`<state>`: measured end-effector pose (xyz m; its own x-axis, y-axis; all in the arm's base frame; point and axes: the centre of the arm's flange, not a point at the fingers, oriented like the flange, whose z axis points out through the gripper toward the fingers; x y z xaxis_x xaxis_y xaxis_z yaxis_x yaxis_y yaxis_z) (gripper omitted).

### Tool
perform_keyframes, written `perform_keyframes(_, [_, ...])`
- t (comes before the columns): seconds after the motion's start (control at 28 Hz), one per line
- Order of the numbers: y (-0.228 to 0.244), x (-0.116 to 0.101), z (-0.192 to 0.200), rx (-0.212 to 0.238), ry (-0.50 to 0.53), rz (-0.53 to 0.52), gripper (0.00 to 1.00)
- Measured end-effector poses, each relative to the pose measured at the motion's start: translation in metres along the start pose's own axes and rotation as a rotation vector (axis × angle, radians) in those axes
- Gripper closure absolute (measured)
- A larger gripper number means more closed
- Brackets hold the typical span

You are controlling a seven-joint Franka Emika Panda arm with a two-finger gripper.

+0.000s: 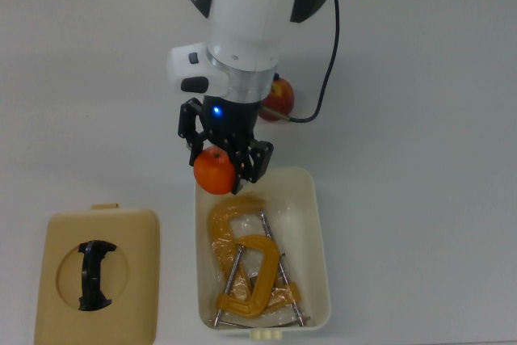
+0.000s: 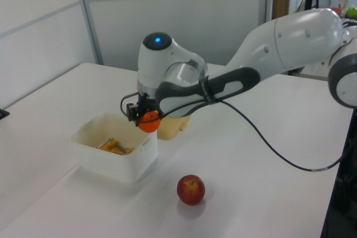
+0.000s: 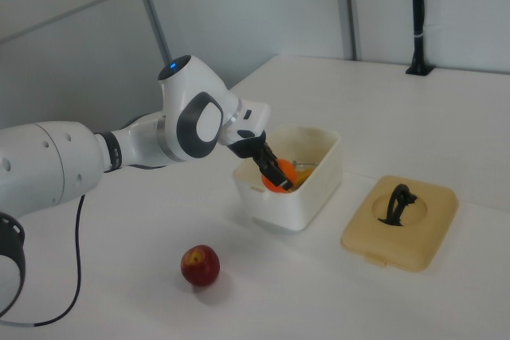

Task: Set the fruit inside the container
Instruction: 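Lower the orange into the container and open the gripper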

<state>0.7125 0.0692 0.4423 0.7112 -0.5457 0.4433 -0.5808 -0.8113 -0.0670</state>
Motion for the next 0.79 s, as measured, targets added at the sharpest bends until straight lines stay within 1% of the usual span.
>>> perform_keyframes(0.14, [-0.018,-0.003,0.005,0.007,0.016,0.060,0.18])
perform_keyframes(0.25, [-0.024,-0.004,0.009,0.007,0.022,0.070,0.18])
perform_keyframes(0.29, [-0.026,-0.004,0.009,0.005,0.028,0.066,0.16])
perform_keyframes(0.43, [-0.033,-0.008,0.007,-0.005,0.059,0.034,0.02])
perform_keyframes(0.46, [-0.035,-0.009,0.005,-0.006,0.065,0.026,0.00])
perform_keyframes(0.64, [-0.037,-0.007,-0.005,-0.004,0.073,-0.015,0.00])
perform_keyframes(0.75, [-0.028,-0.001,-0.022,-0.008,0.028,-0.056,0.00])
perform_keyframes(0.79, [-0.024,0.000,-0.028,-0.007,-0.004,-0.079,0.00])
